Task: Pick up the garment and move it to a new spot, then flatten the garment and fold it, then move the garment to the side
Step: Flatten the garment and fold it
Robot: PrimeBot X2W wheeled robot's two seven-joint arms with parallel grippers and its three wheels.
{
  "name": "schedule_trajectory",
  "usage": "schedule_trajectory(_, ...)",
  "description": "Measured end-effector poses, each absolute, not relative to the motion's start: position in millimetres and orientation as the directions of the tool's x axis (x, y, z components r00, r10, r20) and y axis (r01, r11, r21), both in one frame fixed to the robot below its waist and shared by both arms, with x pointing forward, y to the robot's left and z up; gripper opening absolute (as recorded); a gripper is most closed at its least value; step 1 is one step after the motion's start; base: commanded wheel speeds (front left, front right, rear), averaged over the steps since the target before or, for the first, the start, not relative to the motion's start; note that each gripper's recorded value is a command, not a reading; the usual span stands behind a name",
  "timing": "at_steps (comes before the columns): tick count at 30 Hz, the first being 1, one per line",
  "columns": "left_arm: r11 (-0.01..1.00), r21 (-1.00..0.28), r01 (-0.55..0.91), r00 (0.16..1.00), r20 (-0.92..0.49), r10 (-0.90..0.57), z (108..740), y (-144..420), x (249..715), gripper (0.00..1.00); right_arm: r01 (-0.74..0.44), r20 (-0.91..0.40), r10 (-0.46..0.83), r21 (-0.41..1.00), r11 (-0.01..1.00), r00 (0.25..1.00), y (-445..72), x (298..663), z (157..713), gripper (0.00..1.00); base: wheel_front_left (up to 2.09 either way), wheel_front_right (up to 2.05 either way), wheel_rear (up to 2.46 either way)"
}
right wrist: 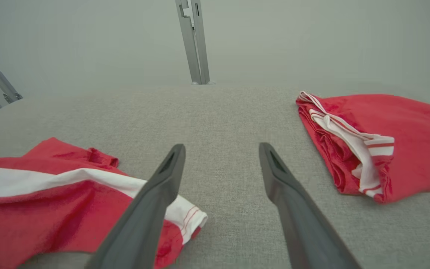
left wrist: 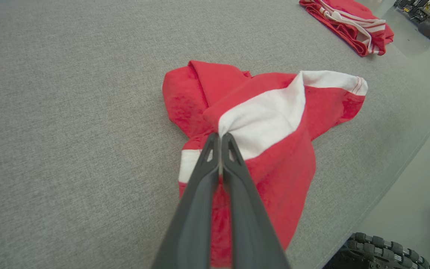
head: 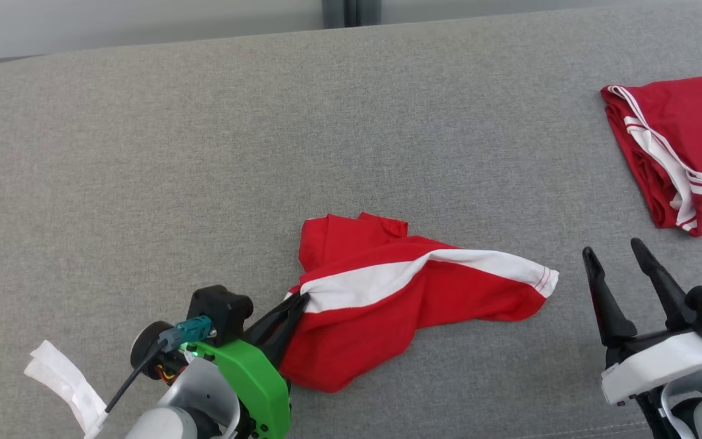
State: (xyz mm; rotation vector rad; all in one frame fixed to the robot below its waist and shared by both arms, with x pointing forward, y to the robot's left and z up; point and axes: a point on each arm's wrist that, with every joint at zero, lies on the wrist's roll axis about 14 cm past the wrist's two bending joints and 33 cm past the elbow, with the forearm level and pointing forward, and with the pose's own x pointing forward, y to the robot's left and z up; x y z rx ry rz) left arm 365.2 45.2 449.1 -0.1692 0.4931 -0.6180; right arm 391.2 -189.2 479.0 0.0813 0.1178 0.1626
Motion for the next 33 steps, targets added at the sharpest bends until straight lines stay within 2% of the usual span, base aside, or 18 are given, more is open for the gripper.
schedule_trajectory(6, 0.812, -0.289, 0.507, 0.708, -0.397, -0.584, 444.6, 48.3, 371.0, 0.0, -0.163, -0.263, 0.199, 0.154, 0.975, 0.944, -180.5, 382.7, 423.2, 1.0, 0.0, 0.0, 0.0)
schedule_trajectory(12, 0.812, -0.29, 0.507, 0.705, -0.402, -0.584, 440.1, 47.2, 376.3, 0.0, -0.2, -0.307, 0.259, 0.212, 0.957, 0.916, -158.8, 393.4, 397.4, 1.0, 0.0, 0.0, 0.0)
schedule_trajectory(13, 0.814, -0.292, 0.502, 0.705, -0.407, -0.581, 437.7, 47.7, 377.0, 0.0, -0.213, -0.321, 0.279, 0.226, 0.951, 0.905, -153.2, 396.3, 389.4, 0.18, 0.0, 0.0, 0.0)
schedule_trajectory(14, 0.818, -0.288, 0.498, 0.711, -0.404, -0.576, 437.9, 48.7, 378.0, 0.0, -0.218, -0.318, 0.284, 0.227, 0.949, 0.905, -152.5, 397.3, 388.9, 0.0, 0.0, 0.0, 0.0)
schedule_trajectory(18, 0.83, -0.278, 0.484, 0.74, -0.375, -0.558, 442.1, 52.9, 383.5, 0.0, -0.235, -0.271, 0.291, 0.221, 0.946, 0.917, -154.1, 403.3, 397.2, 0.0, 0.0, 0.0, 0.0)
schedule_trajectory(22, 0.85, -0.23, 0.473, 0.804, -0.281, -0.523, 465.3, 59.8, 399.2, 0.0, -0.257, -0.158, 0.284, 0.172, 0.951, 0.946, -163.2, 416.2, 429.9, 0.0, 0.0, 0.0, 0.0)
schedule_trajectory(27, 0.878, -0.126, 0.461, 0.878, -0.08, -0.472, 524.2, 70.0, 421.6, 0.0, -0.312, 0.099, 0.306, 0.051, 0.949, 0.947, -165.7, 437.6, 515.5, 0.0, 0.0, 0.0, 0.0)
schedule_trajectory(33, 0.891, 0.049, 0.452, 0.867, 0.209, -0.452, 621.8, 74.7, 429.4, 0.0, -0.294, 0.399, 0.332, -0.155, 0.943, 0.855, -170.1, 432.9, 641.8, 0.0, 0.0, 0.0, 0.0)
